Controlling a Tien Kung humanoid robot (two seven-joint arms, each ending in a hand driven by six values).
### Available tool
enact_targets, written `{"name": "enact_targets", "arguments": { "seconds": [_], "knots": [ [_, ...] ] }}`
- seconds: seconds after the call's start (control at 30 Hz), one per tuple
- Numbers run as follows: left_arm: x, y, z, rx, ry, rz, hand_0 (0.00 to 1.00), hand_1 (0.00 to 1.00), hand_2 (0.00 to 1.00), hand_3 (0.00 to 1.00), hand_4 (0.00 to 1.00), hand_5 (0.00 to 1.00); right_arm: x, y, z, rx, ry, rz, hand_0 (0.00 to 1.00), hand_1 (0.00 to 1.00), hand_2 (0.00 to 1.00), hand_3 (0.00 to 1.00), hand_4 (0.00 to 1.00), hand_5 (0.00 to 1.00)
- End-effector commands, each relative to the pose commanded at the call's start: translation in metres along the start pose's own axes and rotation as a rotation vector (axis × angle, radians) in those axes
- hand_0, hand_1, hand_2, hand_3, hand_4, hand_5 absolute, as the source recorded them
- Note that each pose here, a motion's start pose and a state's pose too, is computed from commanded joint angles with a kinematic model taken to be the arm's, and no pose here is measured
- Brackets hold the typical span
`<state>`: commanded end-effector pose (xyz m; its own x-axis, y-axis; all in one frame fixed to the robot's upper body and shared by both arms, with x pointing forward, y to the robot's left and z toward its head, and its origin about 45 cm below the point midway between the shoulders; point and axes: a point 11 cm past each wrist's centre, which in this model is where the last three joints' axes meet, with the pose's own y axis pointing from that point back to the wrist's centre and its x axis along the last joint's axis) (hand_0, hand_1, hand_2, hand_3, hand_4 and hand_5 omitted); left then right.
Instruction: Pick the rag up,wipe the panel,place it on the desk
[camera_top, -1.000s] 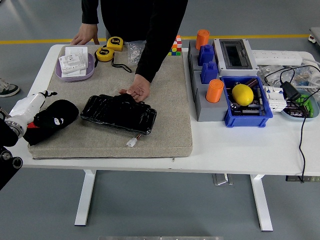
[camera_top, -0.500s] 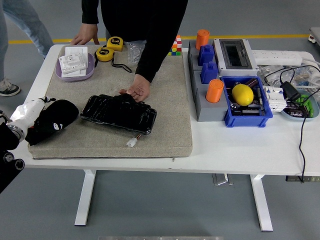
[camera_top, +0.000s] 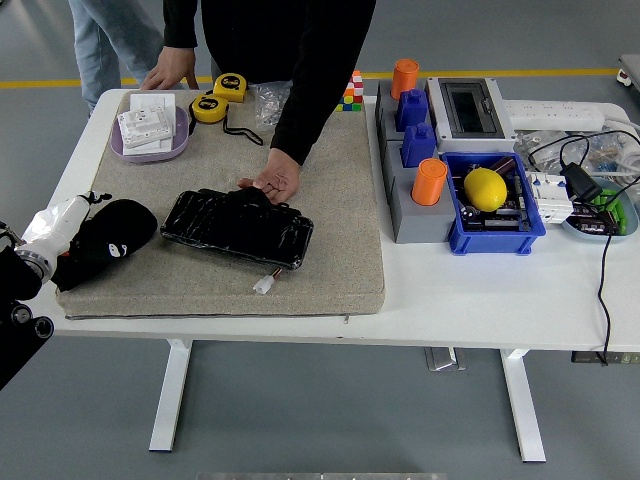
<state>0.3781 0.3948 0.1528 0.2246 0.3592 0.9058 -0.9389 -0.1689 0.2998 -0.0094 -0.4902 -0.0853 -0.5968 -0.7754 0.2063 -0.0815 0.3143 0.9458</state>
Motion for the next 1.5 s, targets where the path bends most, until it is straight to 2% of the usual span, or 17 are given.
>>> {"name": "enact_targets", "arguments": {
  "seconds": [0.13, 0.17, 0.33, 0.37, 0.53, 0.57, 0.73, 0.77, 0.93, 0.97, 1.13, 1.17, 1.33, 1.37, 1.5],
  "knots": [
    [-0.002, -0.001, 0.0, 0.001, 0.008, 0.006, 0.716, 0.762, 0.862, 0.878, 0.9, 0.327, 0.0, 0.0, 0.001, -0.001, -0.004, 0.0, 0.744, 0.689, 0.7, 0.616, 0.998, 0.549],
    [-0.002, -0.001, 0.0, 0.002, 0.009, 0.005, 0.672, 0.724, 0.852, 0.872, 0.88, 0.297, 0.0, 0.0, 0.001, -0.001, -0.003, -0.001, 0.744, 0.689, 0.7, 0.616, 0.998, 0.549],
    [-0.003, -0.001, 0.0, 0.004, 0.011, 0.017, 0.672, 0.724, 0.852, 0.872, 0.88, 0.297, 0.0, 0.0, 0.001, 0.0, -0.005, -0.001, 0.744, 0.689, 0.7, 0.616, 0.998, 0.549],
    [-0.004, -0.001, 0.0, 0.004, 0.013, 0.019, 0.629, 0.698, 0.845, 0.86, 0.846, 0.273, 0.0, 0.0, 0.001, -0.001, -0.004, 0.0, 0.744, 0.689, 0.7, 0.616, 0.998, 0.549],
    [-0.006, -0.001, -0.001, 0.006, 0.022, 0.022, 0.629, 0.698, 0.845, 0.86, 0.846, 0.273, 0.0, 0.0, 0.0, -0.001, -0.005, -0.001, 0.744, 0.689, 0.7, 0.616, 0.998, 0.549],
    [-0.006, -0.001, -0.001, 0.007, 0.027, 0.024, 0.57, 0.63, 0.831, 0.834, 0.788, 0.268, -0.001, 0.0, 0.0, 0.0, -0.006, -0.001, 0.745, 0.689, 0.7, 0.616, 0.998, 0.548],
    [-0.008, -0.001, -0.002, 0.016, 0.04, 0.029, 0.57, 0.63, 0.831, 0.834, 0.788, 0.268, -0.001, 0.0, 0.0, 0.0, -0.007, -0.001, 0.745, 0.689, 0.7, 0.616, 0.998, 0.548],
    [-0.008, -0.001, -0.003, 0.017, 0.043, 0.028, 0.52, 0.465, 0.801, 0.671, 0.695, 0.234, -0.001, 0.0, 0.0, 0.0, -0.007, -0.001, 0.745, 0.689, 0.699, 0.617, 0.998, 0.548],
    [-0.008, 0.0, 0.0, 0.003, 0.064, 0.049, 0.52, 0.465, 0.801, 0.671, 0.695, 0.234, 0.0, 0.0, 0.001, -0.002, -0.008, 0.0, 0.745, 0.689, 0.699, 0.617, 0.998, 0.548],
    [-0.008, 0.0, 0.0, 0.003, 0.072, 0.049, 0.425, 0.371, 0.674, 0.527, 0.547, 0.182, 0.0, 0.0, 0.001, -0.002, -0.009, 0.0, 0.744, 0.689, 0.7, 0.617, 0.998, 0.549],
    [-0.009, 0.001, 0.003, -0.005, 0.079, 0.051, 0.425, 0.371, 0.674, 0.527, 0.547, 0.182, -0.001, 0.0, 0.001, -0.001, -0.009, 0.0, 0.744, 0.689, 0.7, 0.617, 0.998, 0.549],
    [-0.01, 0.001, 0.003, -0.005, 0.083, 0.049, 0.398, 0.345, 0.628, 0.504, 0.444, 0.165, -0.001, 0.0, 0.001, -0.001, -0.01, 0.0, 0.745, 0.689, 0.699, 0.617, 0.998, 0.55],
    [-0.011, 0.001, 0.004, -0.005, 0.082, 0.049, 0.398, 0.345, 0.628, 0.504, 0.444, 0.165, -0.001, 0.0, 0.001, -0.002, -0.009, -0.001, 0.745, 0.689, 0.699, 0.617, 0.998, 0.55],
    [-0.011, 0.001, 0.003, -0.002, 0.08, 0.048, 0.37, 0.288, 0.591, 0.48, 0.3, 0.12, -0.001, 0.0, 0.001, -0.002, -0.009, -0.001, 0.745, 0.689, 0.7, 0.618, 0.998, 0.55],
    [-0.012, 0.002, 0.001, 0.002, 0.072, 0.052, 0.37, 0.288, 0.591, 0.48, 0.3, 0.12, 0.0, 0.0, 0.002, -0.004, -0.009, 0.0, 0.745, 0.689, 0.7, 0.618, 0.998, 0.55]
  ]
}}
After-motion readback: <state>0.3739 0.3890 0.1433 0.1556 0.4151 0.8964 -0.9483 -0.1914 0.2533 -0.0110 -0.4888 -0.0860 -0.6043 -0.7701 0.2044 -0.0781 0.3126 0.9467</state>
